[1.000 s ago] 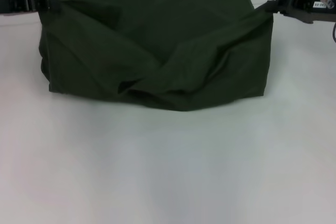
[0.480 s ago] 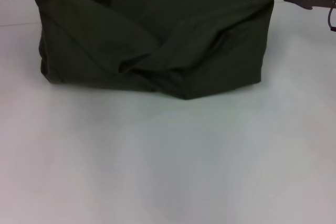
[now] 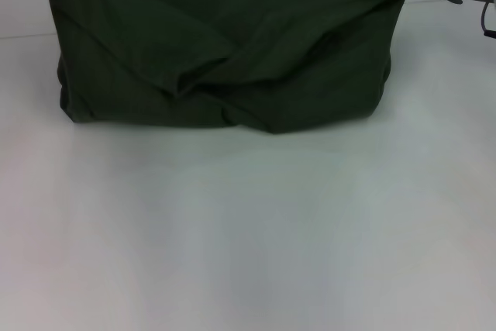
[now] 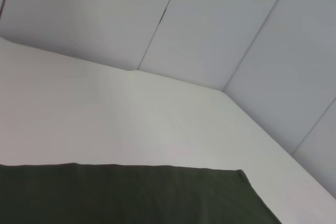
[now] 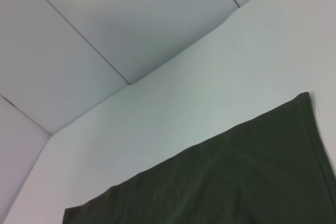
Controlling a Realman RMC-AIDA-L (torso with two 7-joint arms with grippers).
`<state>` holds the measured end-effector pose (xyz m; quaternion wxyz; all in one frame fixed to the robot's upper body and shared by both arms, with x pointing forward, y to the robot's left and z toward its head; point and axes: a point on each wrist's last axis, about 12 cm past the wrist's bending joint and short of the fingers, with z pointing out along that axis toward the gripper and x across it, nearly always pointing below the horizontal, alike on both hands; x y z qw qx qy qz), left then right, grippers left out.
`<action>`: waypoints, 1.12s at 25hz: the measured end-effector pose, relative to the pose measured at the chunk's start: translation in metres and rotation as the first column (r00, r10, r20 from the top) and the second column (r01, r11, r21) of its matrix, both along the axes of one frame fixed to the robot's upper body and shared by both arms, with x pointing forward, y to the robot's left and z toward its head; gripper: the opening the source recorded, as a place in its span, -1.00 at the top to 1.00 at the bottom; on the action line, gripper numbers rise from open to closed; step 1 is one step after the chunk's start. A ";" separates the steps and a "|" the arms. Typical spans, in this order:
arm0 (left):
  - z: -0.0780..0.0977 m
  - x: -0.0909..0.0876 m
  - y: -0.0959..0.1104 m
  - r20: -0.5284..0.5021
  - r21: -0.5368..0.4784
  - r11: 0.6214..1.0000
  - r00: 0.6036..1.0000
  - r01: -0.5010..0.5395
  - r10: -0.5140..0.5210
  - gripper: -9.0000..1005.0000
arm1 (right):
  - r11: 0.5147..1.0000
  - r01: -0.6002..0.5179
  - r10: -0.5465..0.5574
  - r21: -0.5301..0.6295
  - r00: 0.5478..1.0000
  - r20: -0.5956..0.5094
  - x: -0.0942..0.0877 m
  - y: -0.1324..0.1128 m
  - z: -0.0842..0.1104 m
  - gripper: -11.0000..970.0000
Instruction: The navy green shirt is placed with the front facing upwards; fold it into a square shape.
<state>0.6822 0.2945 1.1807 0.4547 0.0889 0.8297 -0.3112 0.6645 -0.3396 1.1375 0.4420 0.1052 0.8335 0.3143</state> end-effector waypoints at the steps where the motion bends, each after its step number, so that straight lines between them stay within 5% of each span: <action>1: -0.002 0.000 -0.002 0.000 0.000 1.000 1.000 -0.008 0.008 0.98 | 1.000 -0.001 0.001 -0.001 1.000 -0.001 0.000 0.001 -0.001 0.80; 15: -0.042 -0.011 -0.019 0.025 -0.005 0.992 0.991 -0.129 0.129 0.95 | 0.995 0.013 -0.012 -0.097 1.000 0.017 0.002 0.027 -0.021 0.70; 28: -0.059 -0.014 -0.011 0.021 0.026 0.964 0.964 -0.266 0.266 0.16 | 0.995 0.030 -0.027 -0.092 0.999 0.033 -0.003 0.026 -0.027 -0.06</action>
